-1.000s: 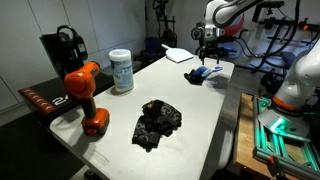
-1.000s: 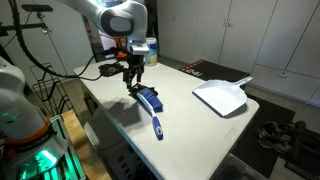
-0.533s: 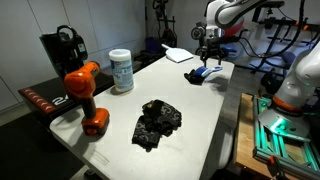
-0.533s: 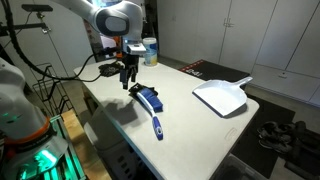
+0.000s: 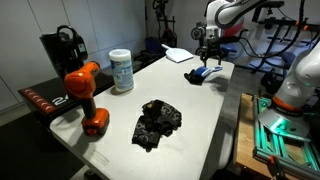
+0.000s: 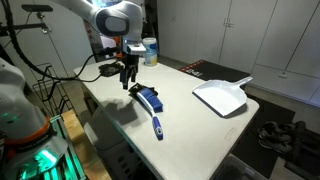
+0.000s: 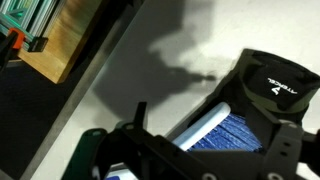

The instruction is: Put the cleaning brush on the glove to the right

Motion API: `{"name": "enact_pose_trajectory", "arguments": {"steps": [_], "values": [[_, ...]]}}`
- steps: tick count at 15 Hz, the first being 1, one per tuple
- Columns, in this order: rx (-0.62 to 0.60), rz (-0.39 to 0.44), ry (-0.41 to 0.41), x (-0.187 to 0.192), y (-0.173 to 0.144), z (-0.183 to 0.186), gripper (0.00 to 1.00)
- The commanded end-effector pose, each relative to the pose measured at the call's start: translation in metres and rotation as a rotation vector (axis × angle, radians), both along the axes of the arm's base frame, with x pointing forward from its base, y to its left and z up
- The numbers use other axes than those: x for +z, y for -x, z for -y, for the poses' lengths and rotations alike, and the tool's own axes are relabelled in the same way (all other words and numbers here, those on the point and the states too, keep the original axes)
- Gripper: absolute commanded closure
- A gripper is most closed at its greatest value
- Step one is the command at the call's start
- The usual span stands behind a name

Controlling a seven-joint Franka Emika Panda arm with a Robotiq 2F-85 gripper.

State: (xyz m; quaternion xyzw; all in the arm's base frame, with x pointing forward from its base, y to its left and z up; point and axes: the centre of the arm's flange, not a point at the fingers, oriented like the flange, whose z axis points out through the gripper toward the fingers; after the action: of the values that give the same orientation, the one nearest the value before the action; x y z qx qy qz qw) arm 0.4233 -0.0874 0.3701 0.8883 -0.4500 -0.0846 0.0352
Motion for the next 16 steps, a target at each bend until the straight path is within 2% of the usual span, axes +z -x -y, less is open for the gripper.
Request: {"name": "enact_pose_trajectory", "arguments": {"steps": [1, 6, 7, 12, 16], "values": [[-0.026, 0.002, -0.015, 0.003, 0.000, 0.001, 0.00], [0.016, 0.038, -0.261, -0.019, -0.011, -0.005, 0.00], [0.019, 0.036, -0.283, -0.023, -0.011, -0.009, 0.00], [-0.016, 0.043, -0.298, -0.048, -0.012, -0.006, 0.00], [-0.013, 0.114, -0.333, -0.067, -0.015, -0.004, 0.00]]}}
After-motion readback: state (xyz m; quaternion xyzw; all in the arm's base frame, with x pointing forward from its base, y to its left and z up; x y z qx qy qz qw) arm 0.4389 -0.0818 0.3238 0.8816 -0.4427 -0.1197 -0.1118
